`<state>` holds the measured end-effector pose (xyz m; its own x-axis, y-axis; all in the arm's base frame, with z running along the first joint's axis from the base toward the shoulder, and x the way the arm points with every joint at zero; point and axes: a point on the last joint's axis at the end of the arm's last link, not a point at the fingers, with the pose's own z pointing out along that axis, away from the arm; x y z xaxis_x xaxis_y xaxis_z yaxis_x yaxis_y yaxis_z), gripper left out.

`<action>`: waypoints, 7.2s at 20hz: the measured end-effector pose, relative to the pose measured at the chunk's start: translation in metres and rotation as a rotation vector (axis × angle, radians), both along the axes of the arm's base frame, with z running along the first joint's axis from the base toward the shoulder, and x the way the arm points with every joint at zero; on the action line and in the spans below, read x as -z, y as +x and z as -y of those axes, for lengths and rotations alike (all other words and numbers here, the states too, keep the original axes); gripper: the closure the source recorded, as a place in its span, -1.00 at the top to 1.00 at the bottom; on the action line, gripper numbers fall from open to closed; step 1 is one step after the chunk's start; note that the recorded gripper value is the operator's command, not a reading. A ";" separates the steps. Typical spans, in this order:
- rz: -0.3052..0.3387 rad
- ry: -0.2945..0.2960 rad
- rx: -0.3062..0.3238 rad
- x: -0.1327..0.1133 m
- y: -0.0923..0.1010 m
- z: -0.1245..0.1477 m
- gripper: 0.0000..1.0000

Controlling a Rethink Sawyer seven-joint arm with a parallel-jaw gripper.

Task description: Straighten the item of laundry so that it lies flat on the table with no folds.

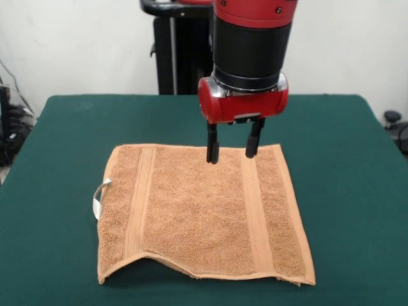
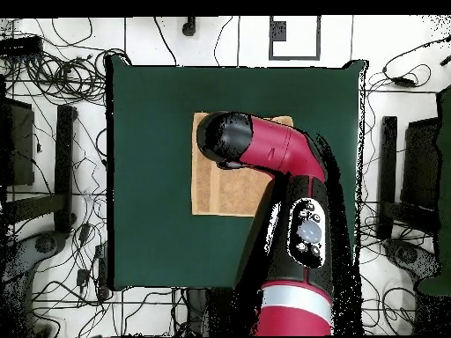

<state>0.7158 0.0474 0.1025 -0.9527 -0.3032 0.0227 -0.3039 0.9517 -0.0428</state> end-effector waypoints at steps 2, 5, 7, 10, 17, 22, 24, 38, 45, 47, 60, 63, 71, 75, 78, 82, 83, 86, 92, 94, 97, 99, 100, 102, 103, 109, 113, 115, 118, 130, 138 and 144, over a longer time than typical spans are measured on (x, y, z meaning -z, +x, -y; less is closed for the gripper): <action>0.001 -0.001 -0.001 0.002 0.002 0.000 1.00; 0.001 -0.002 -0.004 0.008 0.005 0.000 1.00; 0.001 -0.004 -0.004 0.011 0.007 0.002 1.00; 0.001 -0.004 0.003 0.012 0.008 0.008 1.00; 0.001 -0.005 0.038 0.012 0.009 0.033 1.00; 0.001 -0.005 0.060 0.012 0.009 0.049 1.00; 0.001 -0.005 0.064 0.012 0.009 0.052 1.00; 0.008 -0.009 0.097 0.010 0.011 0.079 1.00; 0.009 -0.009 0.100 0.010 0.012 0.082 1.00; 0.014 -0.010 0.099 0.009 0.014 0.082 1.00; 0.059 -0.022 0.075 0.015 0.045 0.079 1.00; 0.057 -0.022 0.073 0.018 0.047 0.079 1.00; 0.053 -0.021 0.072 0.020 0.047 0.079 1.00; 0.052 -0.021 0.072 0.019 0.048 0.079 1.00; 0.049 -0.019 0.072 0.017 0.049 0.078 1.00; 0.044 -0.016 0.069 0.012 0.053 0.078 1.00; 0.044 -0.016 0.068 0.011 0.055 0.077 1.00; 0.046 -0.015 0.065 0.006 0.059 0.077 1.00; 0.062 -0.018 0.061 -0.001 0.068 0.077 1.00; 0.066 -0.018 0.061 -0.002 0.069 0.077 1.00; 0.072 -0.020 0.059 -0.003 0.072 0.077 1.00; 0.077 -0.021 0.058 -0.003 0.075 0.077 1.00; 0.077 -0.021 0.058 -0.003 0.075 0.077 1.00; 0.077 -0.021 0.057 -0.002 0.075 0.077 1.00; 0.077 -0.021 0.057 -0.002 0.075 0.077 1.00; 0.076 -0.021 0.057 -0.002 0.075 0.077 1.00; 0.076 -0.021 0.057 -0.002 0.075 0.077 1.00; 0.077 -0.021 0.057 -0.002 0.075 0.077 1.00; 0.081 -0.022 0.058 -0.003 0.075 0.078 1.00; 0.190 -0.050 0.074 -0.006 0.076 0.092 1.00; 0.194 -0.053 0.067 -0.006 0.076 0.089 1.00; 0.194 -0.054 0.064 -0.006 0.076 0.089 1.00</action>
<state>0.7919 -0.0411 0.1085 -0.9581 -0.2449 -0.1483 -0.2236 0.9636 -0.1466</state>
